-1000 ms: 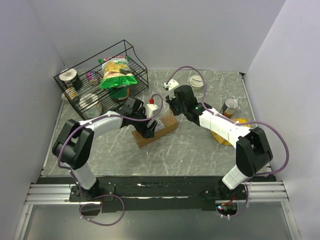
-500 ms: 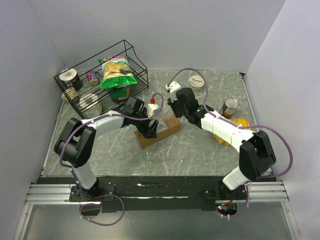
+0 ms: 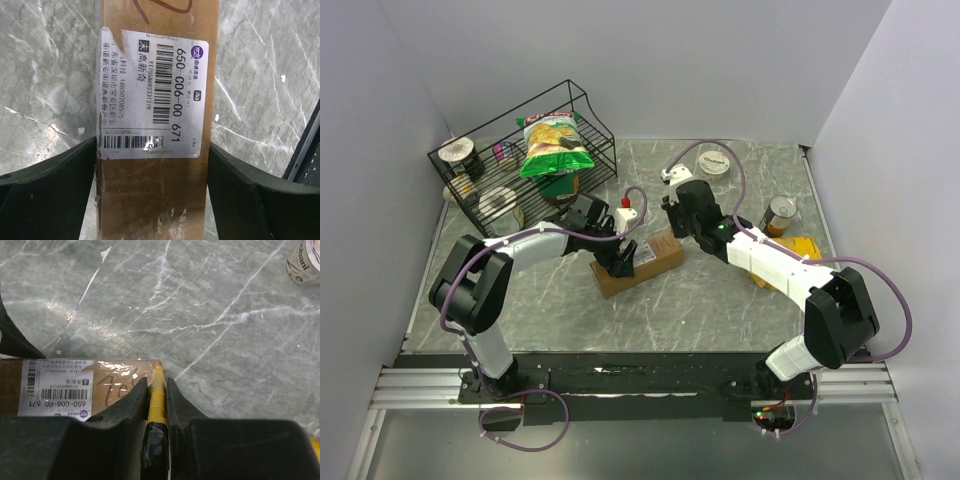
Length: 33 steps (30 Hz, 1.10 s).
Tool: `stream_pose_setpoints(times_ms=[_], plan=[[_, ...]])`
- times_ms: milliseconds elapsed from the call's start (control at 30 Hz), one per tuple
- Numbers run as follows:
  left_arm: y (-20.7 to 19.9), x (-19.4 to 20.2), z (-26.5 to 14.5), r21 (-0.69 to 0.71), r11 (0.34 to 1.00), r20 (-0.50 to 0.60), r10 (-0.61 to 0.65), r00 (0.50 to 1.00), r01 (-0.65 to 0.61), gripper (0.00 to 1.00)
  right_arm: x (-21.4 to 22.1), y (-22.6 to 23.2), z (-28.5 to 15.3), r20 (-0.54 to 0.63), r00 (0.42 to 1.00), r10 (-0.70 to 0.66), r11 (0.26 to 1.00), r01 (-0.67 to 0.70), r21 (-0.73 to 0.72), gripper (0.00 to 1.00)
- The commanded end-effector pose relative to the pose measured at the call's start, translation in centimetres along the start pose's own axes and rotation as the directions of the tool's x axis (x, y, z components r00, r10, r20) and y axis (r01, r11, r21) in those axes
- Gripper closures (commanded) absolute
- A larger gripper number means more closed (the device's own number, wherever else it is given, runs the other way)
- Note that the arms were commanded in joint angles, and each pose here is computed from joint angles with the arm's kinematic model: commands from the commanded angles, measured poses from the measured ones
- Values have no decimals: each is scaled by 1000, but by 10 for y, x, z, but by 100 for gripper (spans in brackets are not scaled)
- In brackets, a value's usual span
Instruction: Unpack the express box
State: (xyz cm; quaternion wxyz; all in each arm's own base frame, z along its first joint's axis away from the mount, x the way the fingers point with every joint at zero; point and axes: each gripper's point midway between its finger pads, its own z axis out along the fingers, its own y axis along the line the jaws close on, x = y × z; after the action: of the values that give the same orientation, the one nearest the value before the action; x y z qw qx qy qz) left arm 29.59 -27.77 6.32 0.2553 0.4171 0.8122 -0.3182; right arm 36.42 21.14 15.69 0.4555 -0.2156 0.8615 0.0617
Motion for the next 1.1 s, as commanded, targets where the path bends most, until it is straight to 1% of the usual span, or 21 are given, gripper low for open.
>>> stream_pose_setpoints(times_ms=[0,100,233,367,467,500,600,667,767,867,1000,1067], plan=[[-5,51,8,-27,992,-149,-128,981,125,43,35,-5,-14,-150,988,33,999,-28,31,100],[-7,52,10,-29,994,-159,-106,982,102,47,37,-4,-14,-169,986,0,1000,2,14,100],[-11,52,13,-31,997,-169,-76,983,72,51,35,-4,-11,-182,979,-86,996,84,-15,100],[-14,51,16,-31,996,-172,-84,981,80,58,38,-7,-11,-217,970,-112,993,119,18,100],[-15,53,19,-23,996,-178,-93,980,90,67,44,0,-13,-233,965,-118,993,122,4,100],[-15,52,19,-19,995,-177,-96,980,94,74,52,3,-14,-247,962,-114,993,118,-2,100],[-14,54,22,-22,994,-186,-110,976,108,86,64,6,-15,-277,956,-95,995,97,-6,100],[-13,54,24,-25,993,-190,-116,975,113,91,61,6,-17,-269,958,-100,995,103,-4,100],[-12,54,24,-30,993,-191,-120,974,117,92,52,3,-22,-262,960,-101,994,106,5,100],[-10,54,26,-41,992,-194,-126,973,120,93,44,6,-33,-268,958,-106,994,105,-21,100],[-7,54,28,-47,991,-200,-129,971,122,95,55,9,-50,-327,941,-92,996,82,-43,100],[-6,52,29,-45,992,-200,-127,972,121,95,53,8,-57,-312,945,-94,995,84,-45,100]])
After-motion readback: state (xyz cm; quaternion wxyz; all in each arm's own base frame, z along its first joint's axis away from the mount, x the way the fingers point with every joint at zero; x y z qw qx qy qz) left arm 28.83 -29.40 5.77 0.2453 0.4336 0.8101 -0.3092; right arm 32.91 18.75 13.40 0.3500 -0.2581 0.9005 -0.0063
